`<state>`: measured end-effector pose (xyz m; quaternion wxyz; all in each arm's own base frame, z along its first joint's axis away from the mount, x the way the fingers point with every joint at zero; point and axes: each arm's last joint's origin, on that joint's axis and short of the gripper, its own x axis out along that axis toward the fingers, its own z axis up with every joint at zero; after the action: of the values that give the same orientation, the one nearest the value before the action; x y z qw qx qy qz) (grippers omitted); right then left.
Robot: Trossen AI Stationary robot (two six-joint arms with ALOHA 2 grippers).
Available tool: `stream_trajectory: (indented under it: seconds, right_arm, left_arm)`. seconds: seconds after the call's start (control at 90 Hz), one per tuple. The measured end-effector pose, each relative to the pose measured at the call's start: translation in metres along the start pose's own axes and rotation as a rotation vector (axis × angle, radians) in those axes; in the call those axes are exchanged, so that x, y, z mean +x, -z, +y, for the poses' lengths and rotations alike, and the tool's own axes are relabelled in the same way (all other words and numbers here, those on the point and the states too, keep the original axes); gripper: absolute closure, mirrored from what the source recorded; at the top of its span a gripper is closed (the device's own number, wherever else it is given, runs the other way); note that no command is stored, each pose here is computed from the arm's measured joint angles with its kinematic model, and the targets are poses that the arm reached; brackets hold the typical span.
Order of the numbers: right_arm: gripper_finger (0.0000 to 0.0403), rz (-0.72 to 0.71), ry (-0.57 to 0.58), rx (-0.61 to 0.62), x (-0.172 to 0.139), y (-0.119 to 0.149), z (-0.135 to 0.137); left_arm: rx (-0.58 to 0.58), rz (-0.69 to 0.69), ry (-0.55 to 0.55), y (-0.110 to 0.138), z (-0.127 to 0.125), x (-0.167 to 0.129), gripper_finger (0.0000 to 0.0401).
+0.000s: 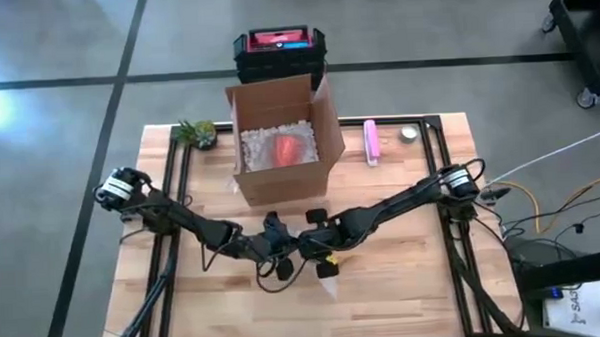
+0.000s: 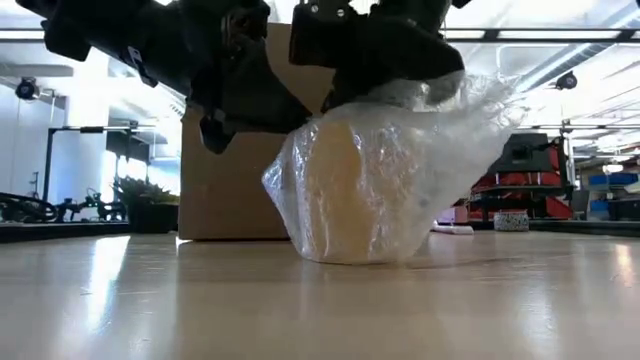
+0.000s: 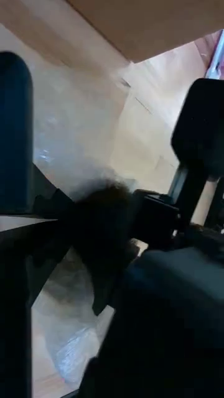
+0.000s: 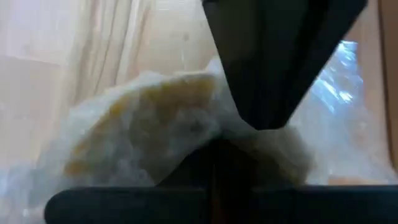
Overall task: Wrap mug
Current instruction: Wrap the yellow mug in the transparent bubble wrap
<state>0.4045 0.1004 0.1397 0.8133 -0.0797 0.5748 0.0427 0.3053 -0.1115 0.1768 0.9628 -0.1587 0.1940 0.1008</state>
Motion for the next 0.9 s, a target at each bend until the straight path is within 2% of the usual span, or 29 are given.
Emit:
stream_trajectory:
  seconds: [0.133,0.3,0.389,0.489,0.633,0.756,0.9]
  right_arm:
    - [0.0403,0.009,-0.004,0.000,0.004,0.001,0.000]
    - [0.0403,-0.014,-0.005,-0.001,-0.006,0.000,0.000]
    - [0.0403,-0.037,-0.006,0.002,-0.012,-0.002,-0.001]
    - [0.0403,-0.048,-0.006,-0.001,-0.015,-0.003,-0.001]
    - [0.0403,-0.056,-0.005,-0.001,-0.015,-0.003,-0.001]
    - [0.0403,-0.059,-0.004,-0.002,-0.015,-0.004,-0.001]
    - [0.0403,-0.059,-0.005,-0.002,-0.016,-0.004,-0.001]
  left_arm:
    - [-0.001,0.010,0.021,-0.002,-0.001,-0.003,0.0401]
    - [-0.020,0.005,0.049,-0.020,-0.001,-0.023,0.0401]
    - [-0.031,0.043,-0.038,-0.019,0.004,-0.033,0.0401]
    - [-0.049,0.136,-0.171,-0.008,0.015,-0.038,0.0401]
    - [-0.079,0.226,-0.262,0.016,0.023,-0.028,0.0401]
    - [-0.074,0.121,-0.248,0.022,0.017,-0.009,0.0401]
    - [-0.011,-0.007,-0.088,0.008,0.005,0.001,0.0401]
